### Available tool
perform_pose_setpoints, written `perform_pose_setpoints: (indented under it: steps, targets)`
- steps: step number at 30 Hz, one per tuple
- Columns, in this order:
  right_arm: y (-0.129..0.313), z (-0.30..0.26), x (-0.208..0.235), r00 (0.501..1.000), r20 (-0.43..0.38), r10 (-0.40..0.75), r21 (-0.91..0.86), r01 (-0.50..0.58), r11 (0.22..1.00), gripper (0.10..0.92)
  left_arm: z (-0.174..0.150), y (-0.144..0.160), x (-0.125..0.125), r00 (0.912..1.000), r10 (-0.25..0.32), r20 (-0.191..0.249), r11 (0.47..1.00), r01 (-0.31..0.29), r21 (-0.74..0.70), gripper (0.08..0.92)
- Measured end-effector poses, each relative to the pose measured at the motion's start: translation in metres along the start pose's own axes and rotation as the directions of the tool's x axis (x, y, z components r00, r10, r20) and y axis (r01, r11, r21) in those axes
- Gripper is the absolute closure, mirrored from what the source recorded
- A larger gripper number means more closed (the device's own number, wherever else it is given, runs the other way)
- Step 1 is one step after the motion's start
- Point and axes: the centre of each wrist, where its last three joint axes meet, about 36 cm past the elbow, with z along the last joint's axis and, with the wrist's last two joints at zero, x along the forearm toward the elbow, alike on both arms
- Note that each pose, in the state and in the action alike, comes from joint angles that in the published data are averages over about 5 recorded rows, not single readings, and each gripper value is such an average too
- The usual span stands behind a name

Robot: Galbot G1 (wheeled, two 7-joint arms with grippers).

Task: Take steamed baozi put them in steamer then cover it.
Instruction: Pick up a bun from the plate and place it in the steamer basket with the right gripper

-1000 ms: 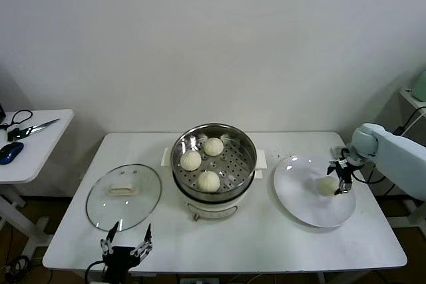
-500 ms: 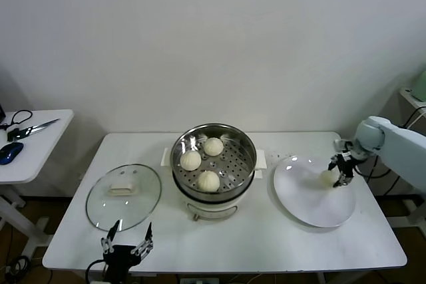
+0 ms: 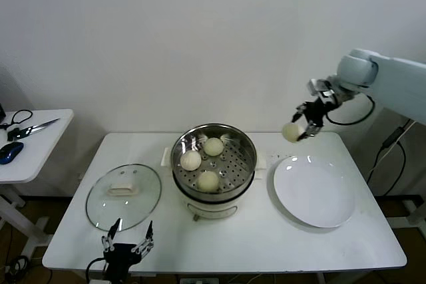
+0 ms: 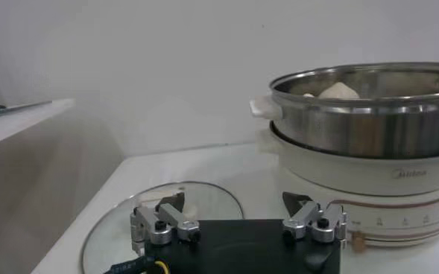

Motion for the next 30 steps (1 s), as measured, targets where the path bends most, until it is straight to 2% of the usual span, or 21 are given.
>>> perform_pose_setpoints:
  steps: [6, 13, 30]
  targets:
    - [-0.006, -0.062, -0.009, 0.999, 0.034, -0.025, 0.043, 0.024, 0.999, 0.376, -0.003, 0.002, 0.001, 1.0, -0.004, 0.004, 1.0, 0.004, 0.0, 0.177]
    - [-0.007, -0.104, -0.051, 0.997, 0.03, -0.066, 0.072, 0.064, 0.995, 0.378, -0.006, 0.004, 0.001, 0.9999, -0.009, 0.01, 1.0, 0.009, 0.002, 0.177]
    - [0.005, -0.119, -0.143, 0.994, -0.046, -0.097, 0.08, 0.1, 0.992, 0.378, -0.009, 0.006, 0.003, 0.9998, -0.011, 0.014, 1.0, 0.011, 0.003, 0.177]
